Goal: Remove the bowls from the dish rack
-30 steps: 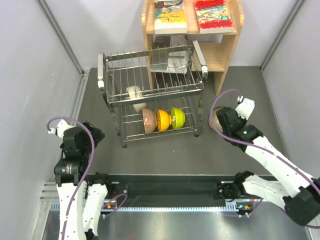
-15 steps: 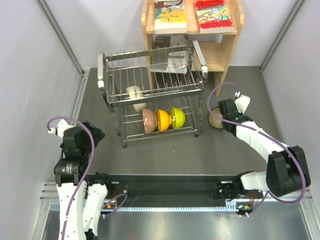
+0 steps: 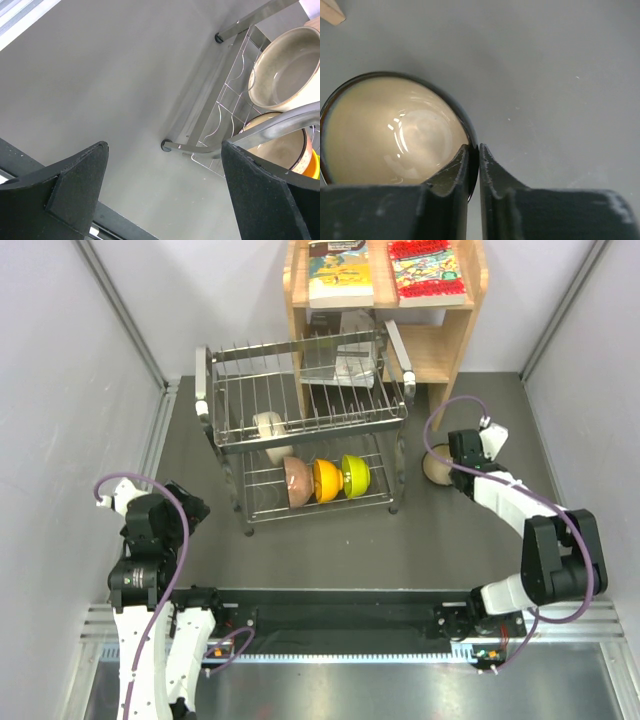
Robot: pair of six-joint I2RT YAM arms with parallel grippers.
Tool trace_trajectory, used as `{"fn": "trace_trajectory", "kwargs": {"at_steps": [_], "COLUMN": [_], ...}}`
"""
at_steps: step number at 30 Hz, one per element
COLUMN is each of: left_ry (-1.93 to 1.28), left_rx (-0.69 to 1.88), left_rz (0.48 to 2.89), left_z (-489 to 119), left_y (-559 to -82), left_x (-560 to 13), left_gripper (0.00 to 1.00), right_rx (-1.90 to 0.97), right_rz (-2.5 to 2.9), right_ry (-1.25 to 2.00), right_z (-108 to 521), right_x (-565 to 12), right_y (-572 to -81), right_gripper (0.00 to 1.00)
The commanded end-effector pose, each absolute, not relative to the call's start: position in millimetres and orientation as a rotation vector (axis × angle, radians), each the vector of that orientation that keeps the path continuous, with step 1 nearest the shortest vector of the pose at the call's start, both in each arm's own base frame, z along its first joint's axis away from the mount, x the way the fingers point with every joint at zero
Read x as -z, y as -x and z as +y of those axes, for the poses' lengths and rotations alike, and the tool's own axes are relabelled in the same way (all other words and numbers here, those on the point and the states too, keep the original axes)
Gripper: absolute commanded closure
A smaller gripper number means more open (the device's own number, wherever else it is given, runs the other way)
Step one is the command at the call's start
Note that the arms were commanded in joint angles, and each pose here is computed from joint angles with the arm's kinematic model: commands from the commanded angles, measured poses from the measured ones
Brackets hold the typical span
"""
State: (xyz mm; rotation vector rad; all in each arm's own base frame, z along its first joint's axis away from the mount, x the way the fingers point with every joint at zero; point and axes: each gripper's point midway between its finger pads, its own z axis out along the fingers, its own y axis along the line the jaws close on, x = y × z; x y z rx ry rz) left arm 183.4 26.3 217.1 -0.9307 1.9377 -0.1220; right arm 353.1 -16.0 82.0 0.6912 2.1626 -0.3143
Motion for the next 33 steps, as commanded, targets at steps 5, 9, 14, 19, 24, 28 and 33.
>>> {"fn": "trace_trajectory", "kwargs": {"at_steps": [5,9,14,19,24,28,33], "left_ry": [0.875,0.853,0.821,0.547,0.475,0.450,0.402], "left_rx": [0.147,0.161,0.181,0.436,0.647,0.671,0.753], "left_rz": [1.933,1.943,1.951,1.957,2.023,2.020,2.034], "left_z": [22.5,19.5,15.5,-30.1,-63.2,-67.6,-79.8], "left_y": [-194.3,-196.6,-197.1,-202.4,-202.3,-198.1,-198.7], "left_x": [-222.9,-222.7,-224.4,-240.9,-226.0,-223.7,-223.9], "left_gripper": [0.01,0.01,0.01,0.01,0.07,0.08,0.09], "right_rx": [0.180,0.165,0.165,0.124,0.093,0.074,0.021], "right_rz": [2.068,2.036,2.033,2.009,1.957,1.896,1.887], "right_ry": [-0.690,-0.689,-0.677,-0.680,-0.691,-0.658,-0.601], "right_z": [-6.4,-6.7,-7.2,-5.4,-8.0,-9.9,0.7], "right_x": [-112.8,-125.9,-132.6,-149.4,-178.4,-215.9,-241.3], "right_y": [-373.4,-371.8,-369.1,-361.8,-346.4,-338.6,-339.2], "right_gripper": [0.68,0.49,0.49,0.48,0.41,0.39,0.38]}}
